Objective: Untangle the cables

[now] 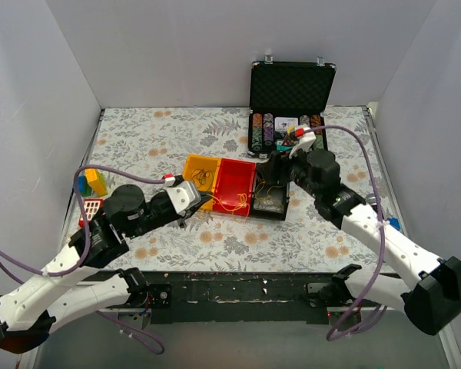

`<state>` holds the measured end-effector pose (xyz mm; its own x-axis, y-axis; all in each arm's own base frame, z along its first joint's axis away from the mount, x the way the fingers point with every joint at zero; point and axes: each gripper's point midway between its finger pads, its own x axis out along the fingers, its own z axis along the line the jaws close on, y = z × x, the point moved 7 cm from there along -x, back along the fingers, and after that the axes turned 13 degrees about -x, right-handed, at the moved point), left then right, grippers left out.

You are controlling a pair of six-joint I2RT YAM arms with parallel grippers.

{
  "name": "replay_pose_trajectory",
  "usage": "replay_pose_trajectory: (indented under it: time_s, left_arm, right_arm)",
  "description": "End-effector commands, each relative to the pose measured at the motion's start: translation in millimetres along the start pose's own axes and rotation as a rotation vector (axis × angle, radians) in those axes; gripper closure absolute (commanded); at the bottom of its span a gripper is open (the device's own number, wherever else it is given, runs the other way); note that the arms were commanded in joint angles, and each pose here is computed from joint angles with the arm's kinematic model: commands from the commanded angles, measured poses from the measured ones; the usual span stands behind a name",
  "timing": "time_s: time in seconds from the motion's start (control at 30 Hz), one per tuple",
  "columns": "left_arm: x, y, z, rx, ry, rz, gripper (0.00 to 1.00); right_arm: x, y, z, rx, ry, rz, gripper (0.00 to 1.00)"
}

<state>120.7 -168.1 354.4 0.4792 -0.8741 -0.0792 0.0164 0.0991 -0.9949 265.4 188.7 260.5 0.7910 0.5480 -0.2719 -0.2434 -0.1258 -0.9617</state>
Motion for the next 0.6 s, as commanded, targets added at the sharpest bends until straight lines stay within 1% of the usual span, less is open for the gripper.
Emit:
replay_pose_trajectory:
  time_s: [0.0, 0.07, 0.13, 0.3, 0.4, 0.5, 0.57]
  left_arm:
    - [11.1, -25.3, -1.5, -0.089, 0.002, -0.069, 1.00]
    - [13.0, -28.8, -4.2, -0.114, 0.024, -0.072, 1.00]
    - [14.4, -29.1, -5.1, -0.126, 0.031, -0.071, 1.00]
    - [11.1, -37.4, -2.7, -0.115, 0.012, -0.098, 1.00]
    - [7.1, -45.3, -1.7, -0.107, 0.005, -0.119, 1.00]
    - [2.9, -48.6, -2.1, -0.092, 0.010, -0.127, 1.00]
    - [-0.6, -50.3, -2.1, -0.089, 0.009, -0.127, 1.00]
  right_arm:
    - [-15.6, 30.2, 55.8, -0.059, -0.247, -0.046, 0.22]
    - [-17.0, 61.4, 89.3, -0.116, -0.347, 0.006, 0.21]
    - [-17.9, 75.1, 122.9, -0.155, -0.444, 0.003, 0.20]
    - [-6.8, 84.5, 162.6, -0.228, -0.534, -0.085, 0.17]
    - [9.6, 78.1, 167.9, -0.237, -0.456, -0.146, 0.16]
    - [22.8, 69.2, 169.4, -0.208, -0.387, -0.228, 0.15]
    - [33.0, 64.5, 171.5, -0.181, -0.345, -0.256, 0.15]
